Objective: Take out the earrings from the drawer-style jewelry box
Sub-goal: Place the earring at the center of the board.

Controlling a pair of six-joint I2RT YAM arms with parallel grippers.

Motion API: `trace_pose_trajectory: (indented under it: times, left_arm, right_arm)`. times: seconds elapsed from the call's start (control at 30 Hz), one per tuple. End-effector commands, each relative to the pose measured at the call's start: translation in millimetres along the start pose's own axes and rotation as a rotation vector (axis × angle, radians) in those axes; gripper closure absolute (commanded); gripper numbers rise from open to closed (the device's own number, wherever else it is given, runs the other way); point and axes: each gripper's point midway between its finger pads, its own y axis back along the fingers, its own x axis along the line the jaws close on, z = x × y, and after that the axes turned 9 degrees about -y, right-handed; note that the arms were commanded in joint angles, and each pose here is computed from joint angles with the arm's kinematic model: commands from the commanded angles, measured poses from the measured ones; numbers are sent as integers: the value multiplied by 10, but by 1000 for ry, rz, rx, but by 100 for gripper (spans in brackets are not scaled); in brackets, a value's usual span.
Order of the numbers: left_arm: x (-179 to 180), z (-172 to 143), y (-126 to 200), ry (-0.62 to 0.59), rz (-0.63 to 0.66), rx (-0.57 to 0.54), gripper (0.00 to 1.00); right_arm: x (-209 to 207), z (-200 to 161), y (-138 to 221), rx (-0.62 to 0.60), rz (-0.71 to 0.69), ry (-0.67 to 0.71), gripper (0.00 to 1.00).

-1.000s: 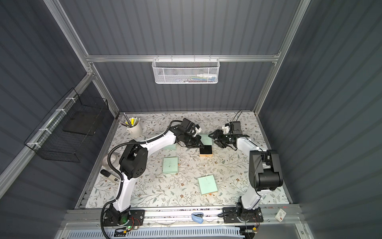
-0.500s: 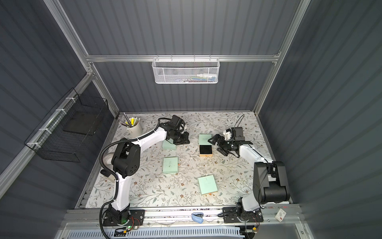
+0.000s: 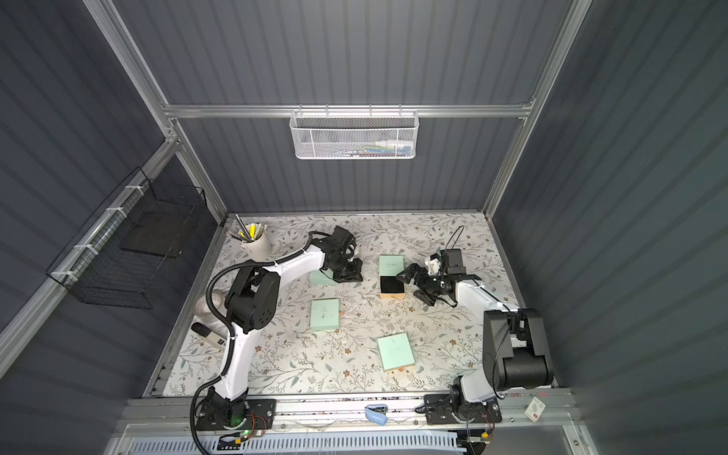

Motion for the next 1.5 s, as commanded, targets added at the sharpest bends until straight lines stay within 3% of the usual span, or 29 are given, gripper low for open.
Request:
trace_pose_trajectory:
  times: [0.0, 0.6, 0.83, 0.93, 1.37, 1.47]
  left_arm:
    - [-71, 57, -71, -5, -32, 1, 100]
    - [-52, 152, -218, 4, -44, -10, 100]
    - [-28, 129, -280, 18, -49, 1, 94]
    - [-37, 141, -263, 20, -51, -9, 88]
    - [-174, 182, -46, 8, -76, -41, 82]
    - [-258, 205, 96, -2, -91, -65, 81]
  right_arm:
    - [-15, -43, -1, 2, 3, 17, 1]
    - [-29, -107, 23, -3, 7, 23, 1]
    - [-29, -116, 39, -5, 5, 29, 1]
    - [-41, -129, 38, -4, 3, 29, 1]
    - [-36, -192, 70, -16, -29, 55, 1]
    - [-56, -258, 67, -25, -86, 95, 6]
